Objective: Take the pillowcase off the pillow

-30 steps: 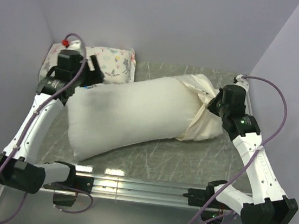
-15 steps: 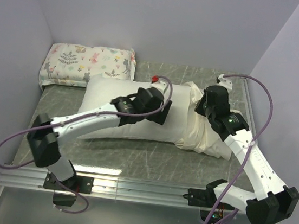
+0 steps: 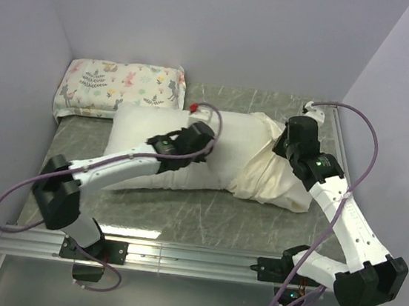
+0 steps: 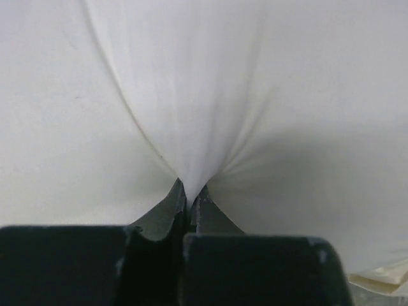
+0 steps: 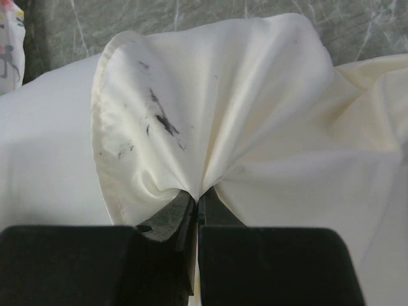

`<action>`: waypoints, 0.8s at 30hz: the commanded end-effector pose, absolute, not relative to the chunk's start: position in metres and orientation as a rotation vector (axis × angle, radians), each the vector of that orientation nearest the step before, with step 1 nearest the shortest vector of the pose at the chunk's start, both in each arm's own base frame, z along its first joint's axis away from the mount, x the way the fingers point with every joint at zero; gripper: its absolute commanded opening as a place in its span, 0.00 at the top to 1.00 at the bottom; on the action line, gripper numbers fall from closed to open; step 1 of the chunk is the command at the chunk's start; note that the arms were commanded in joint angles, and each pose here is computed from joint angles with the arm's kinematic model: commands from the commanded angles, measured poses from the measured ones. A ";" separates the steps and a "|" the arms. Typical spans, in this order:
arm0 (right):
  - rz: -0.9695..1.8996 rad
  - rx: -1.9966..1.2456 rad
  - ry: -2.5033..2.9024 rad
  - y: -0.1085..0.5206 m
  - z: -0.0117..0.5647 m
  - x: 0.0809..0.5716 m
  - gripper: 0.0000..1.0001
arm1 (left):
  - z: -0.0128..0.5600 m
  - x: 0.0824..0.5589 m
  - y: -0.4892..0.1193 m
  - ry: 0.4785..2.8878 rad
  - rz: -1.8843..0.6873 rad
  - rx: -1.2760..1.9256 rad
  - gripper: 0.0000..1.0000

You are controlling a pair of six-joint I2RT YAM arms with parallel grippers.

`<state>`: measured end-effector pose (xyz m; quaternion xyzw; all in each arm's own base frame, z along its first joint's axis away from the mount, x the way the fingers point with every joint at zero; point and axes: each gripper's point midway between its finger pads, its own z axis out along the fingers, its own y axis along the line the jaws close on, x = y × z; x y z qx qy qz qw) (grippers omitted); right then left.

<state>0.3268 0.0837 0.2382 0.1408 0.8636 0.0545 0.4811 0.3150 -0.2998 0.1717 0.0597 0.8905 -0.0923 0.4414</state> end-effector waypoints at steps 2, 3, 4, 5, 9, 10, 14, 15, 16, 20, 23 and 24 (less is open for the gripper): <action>0.135 0.414 2.000 0.052 0.270 0.337 1.00 | 0.205 0.326 -0.188 2.158 -0.160 -0.147 1.00; 0.132 0.422 1.999 0.047 0.271 0.337 1.00 | 0.212 0.326 -0.178 2.148 -0.171 -0.174 1.00; 0.116 0.458 1.990 0.035 0.272 0.338 1.00 | 0.228 0.324 -0.168 2.115 -0.193 -0.204 1.00; 0.111 0.466 1.988 0.030 0.273 0.337 1.00 | 0.234 0.323 -0.159 2.109 -0.183 -0.217 1.00; 0.126 0.485 1.967 0.021 0.283 0.337 1.00 | 0.260 0.321 -0.135 2.050 -0.201 -0.284 1.00; 0.126 0.489 1.967 0.021 0.283 0.338 1.00 | 0.264 0.320 -0.133 2.041 -0.206 -0.288 1.00; 0.101 0.511 1.969 0.013 0.282 0.338 1.00 | 0.272 0.321 -0.114 2.021 -0.169 -0.342 1.00; 0.098 0.520 1.970 0.010 0.281 0.338 1.00 | 0.275 0.321 -0.110 2.011 -0.176 -0.355 1.00; 0.093 0.522 1.980 0.007 0.278 0.338 1.00 | 0.287 0.320 -0.106 1.975 -0.208 -0.368 1.00; 0.085 0.563 1.991 -0.004 0.265 0.340 1.00 | 0.313 0.318 -0.095 1.920 -0.293 -0.390 1.00; 0.089 0.594 2.018 -0.009 0.247 0.344 1.00 | 0.324 0.318 -0.084 1.905 -0.280 -0.412 1.00; 0.088 0.603 2.033 -0.009 0.238 0.343 1.00 | 0.327 0.317 -0.084 1.898 -0.288 -0.412 1.00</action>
